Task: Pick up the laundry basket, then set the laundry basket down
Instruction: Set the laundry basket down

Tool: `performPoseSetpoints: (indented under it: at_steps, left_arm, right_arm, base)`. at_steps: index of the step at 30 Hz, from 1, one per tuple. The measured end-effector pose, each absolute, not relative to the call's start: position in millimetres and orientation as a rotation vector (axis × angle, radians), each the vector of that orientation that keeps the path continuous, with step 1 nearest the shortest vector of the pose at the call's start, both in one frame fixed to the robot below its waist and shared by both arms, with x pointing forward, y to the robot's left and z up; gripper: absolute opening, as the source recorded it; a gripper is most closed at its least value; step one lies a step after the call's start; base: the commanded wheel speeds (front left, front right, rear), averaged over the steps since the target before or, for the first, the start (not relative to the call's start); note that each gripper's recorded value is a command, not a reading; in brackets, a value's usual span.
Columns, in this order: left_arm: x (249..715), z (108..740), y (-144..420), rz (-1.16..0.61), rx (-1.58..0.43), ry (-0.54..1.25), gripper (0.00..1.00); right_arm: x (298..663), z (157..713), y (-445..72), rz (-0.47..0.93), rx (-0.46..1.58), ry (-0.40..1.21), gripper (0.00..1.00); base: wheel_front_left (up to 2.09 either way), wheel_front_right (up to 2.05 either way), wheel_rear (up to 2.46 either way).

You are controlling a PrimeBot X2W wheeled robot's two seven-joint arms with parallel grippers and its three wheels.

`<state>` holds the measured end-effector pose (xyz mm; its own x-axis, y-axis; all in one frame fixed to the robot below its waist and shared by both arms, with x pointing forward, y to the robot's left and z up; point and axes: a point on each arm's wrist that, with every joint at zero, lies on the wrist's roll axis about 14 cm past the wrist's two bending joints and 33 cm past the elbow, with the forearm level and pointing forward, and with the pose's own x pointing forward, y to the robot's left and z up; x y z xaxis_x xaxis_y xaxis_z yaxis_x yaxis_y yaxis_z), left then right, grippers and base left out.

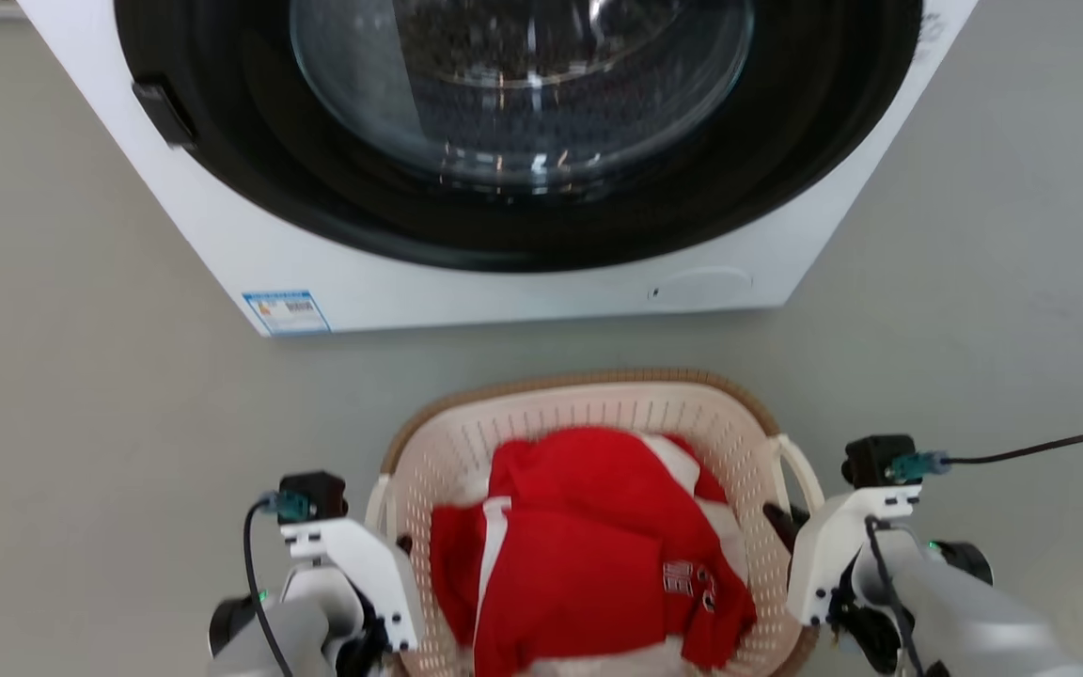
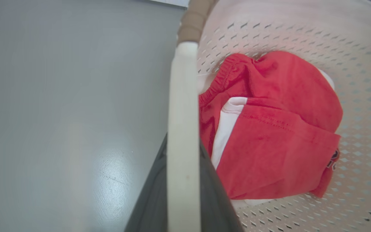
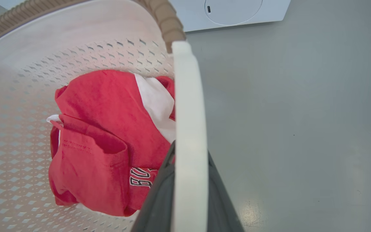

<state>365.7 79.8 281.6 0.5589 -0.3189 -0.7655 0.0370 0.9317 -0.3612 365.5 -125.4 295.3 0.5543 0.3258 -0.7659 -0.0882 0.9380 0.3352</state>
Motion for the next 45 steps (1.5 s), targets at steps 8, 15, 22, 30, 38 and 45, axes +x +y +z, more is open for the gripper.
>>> performPoseSetpoints:
  at_steps: [8, 15, 22, 30, 38, 45]
  left_arm:
    - [388, 260, 80, -0.191, -0.341, 0.941, 0.00]
    - [405, 237, 81, -0.176, -0.341, 0.929, 0.00]
    - [414, 209, 81, -0.167, -0.331, 0.952, 0.00]
    - [429, 182, 77, -0.128, -0.368, 0.956, 0.00]
    - [434, 166, 76, -0.118, -0.378, 0.953, 0.00]
    - [433, 156, 81, -0.112, -0.368, 0.955, 0.00]
  right_arm:
    - [388, 274, -126, 0.237, 0.319, 0.943, 0.00]
    - [402, 248, -127, 0.212, 0.359, 0.941, 0.00]
    - [408, 217, -128, 0.173, 0.401, 0.967, 0.00]
    - [422, 186, -134, 0.130, 0.433, 0.975, 0.00]
    - [432, 169, -141, 0.120, 0.421, 0.961, 0.00]
    - [434, 153, -140, 0.119, 0.411, 0.967, 0.00]
  base:
    - [0.00, 0.00, 0.00]
    - [0.00, 0.00, 0.00]
    - [0.00, 0.00, 0.00]
    - [0.00, 0.00, 0.00]
    - [0.00, 0.00, 0.00]
    - [0.00, 0.00, 0.00]
